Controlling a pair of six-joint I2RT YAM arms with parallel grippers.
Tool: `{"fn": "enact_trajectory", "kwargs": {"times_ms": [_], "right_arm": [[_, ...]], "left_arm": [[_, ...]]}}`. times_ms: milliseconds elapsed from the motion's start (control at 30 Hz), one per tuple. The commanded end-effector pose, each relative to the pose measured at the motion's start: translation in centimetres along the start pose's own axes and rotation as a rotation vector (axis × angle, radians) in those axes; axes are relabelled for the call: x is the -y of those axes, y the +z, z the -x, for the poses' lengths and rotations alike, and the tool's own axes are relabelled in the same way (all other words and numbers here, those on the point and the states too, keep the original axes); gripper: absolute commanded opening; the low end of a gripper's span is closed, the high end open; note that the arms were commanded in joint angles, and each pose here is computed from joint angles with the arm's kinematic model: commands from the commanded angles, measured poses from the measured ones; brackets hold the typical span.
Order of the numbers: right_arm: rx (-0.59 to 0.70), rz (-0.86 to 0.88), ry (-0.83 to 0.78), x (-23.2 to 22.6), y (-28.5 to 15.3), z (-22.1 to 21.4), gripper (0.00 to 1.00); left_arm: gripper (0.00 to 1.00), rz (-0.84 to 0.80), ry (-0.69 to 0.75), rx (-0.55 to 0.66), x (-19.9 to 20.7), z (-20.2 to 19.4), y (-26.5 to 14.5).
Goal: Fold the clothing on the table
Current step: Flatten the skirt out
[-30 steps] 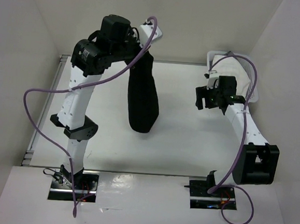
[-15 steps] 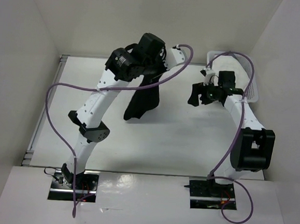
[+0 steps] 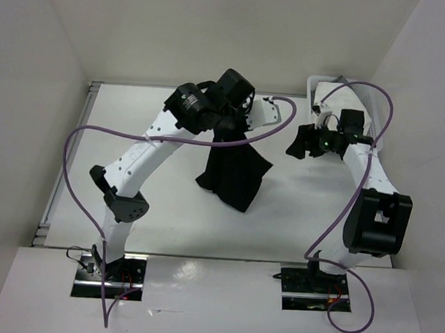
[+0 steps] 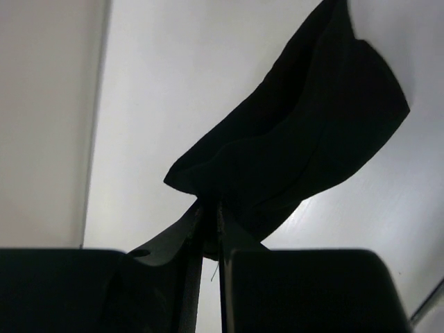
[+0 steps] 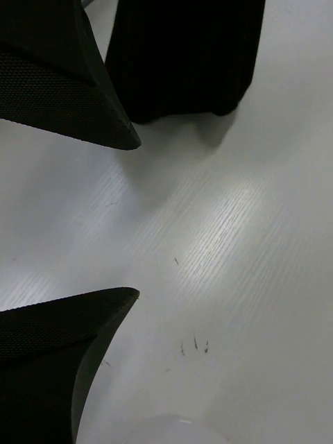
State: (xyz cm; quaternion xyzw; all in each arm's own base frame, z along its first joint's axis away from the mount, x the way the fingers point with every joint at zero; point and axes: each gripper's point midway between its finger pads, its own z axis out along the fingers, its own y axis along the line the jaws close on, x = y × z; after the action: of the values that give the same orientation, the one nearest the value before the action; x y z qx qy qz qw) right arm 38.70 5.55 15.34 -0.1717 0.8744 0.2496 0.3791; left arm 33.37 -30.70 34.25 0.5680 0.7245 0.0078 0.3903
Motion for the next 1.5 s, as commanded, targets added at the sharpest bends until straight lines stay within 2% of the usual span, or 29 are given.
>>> {"fn": "enact_trajectory", "kwargs": {"times_ms": [0, 267, 467, 867, 1000, 1467], "right_arm": [[0.043, 0.118, -0.051, -1.7, 0.4, 0.8, 0.84], [-0.030, 0.363, 0.001, -3.0, 3.1, -2.3, 0.82], [-0.086, 0.490, -0.057, -6.1, 5.9, -3.2, 0.82], [-0.035, 0.653, -0.098, -8.2, 7.6, -2.1, 0.82], [-0.050, 0.716, -0.115, -9.3, 8.8, -3.2, 0.82], [-0.014, 0.875, -0.148, -11.6, 10.7, -3.2, 0.82]], "left_arm": [[0.17, -0.058, -0.018, -0.010, 1.4, -0.7, 0.5], [0.17, -0.041, 0.000, -0.025, 1.7, -0.2, 1.2], [0.17, -0.015, 0.015, -0.048, 1.8, -0.3, 1.5], [0.17, 0.078, 0.045, -0.079, 1.2, 0.1, 0.9], [0.17, 0.083, 0.060, -0.088, 1.7, 0.3, 1.1], [0.17, 0.101, 0.064, -0.099, 2.4, 0.6, 1.3]]}}
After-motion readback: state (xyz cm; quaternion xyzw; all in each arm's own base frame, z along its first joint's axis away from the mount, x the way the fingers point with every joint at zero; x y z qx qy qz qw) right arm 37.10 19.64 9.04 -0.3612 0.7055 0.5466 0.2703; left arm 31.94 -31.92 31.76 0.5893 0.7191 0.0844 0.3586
